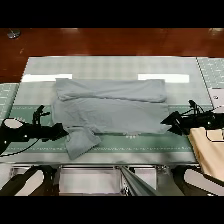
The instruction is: Fold the shirts.
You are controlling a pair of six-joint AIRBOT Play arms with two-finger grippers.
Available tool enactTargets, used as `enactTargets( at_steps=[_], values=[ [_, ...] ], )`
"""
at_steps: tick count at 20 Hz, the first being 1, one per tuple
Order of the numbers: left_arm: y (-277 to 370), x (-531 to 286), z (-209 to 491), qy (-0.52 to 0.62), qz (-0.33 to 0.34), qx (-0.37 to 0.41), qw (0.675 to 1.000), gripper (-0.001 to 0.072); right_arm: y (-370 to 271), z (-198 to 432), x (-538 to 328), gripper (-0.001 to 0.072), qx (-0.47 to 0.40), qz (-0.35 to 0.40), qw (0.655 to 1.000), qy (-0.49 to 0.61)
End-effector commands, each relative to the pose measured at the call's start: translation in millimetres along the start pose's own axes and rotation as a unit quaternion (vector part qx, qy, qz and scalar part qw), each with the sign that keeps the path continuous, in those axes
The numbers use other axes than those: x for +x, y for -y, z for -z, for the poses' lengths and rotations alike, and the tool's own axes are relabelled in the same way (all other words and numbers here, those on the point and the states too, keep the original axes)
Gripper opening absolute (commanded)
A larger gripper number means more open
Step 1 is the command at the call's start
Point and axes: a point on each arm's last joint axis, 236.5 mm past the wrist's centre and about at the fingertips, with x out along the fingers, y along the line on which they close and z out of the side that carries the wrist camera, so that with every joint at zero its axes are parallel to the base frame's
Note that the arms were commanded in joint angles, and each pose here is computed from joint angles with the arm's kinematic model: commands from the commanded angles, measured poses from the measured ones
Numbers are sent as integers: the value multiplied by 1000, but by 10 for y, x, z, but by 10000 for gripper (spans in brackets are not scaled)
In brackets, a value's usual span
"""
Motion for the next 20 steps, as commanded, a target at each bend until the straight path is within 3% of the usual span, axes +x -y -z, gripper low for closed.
enactTargets(
  at_steps=[1,2,7,13,20],
  values=[
    [-6,-4,-54,11,-2,-1,1000,21,-34,-41,12,109,-60,41,997,-5],
    [-1,-9,-54,10,-1,0,1000,20,-39,-82,-34,24,-81,55,995,-4],
    [65,-233,-422,60,-1,11,998,21,-298,-375,-329,24,-105,56,992,31],
    [305,-507,-1088,129,12,25,991,20,-664,-692,-467,24,-99,5,991,86],
    [604,-459,-2018,106,34,25,994,20,-1146,-1130,-284,24,-129,-13,987,96]
  ],
)
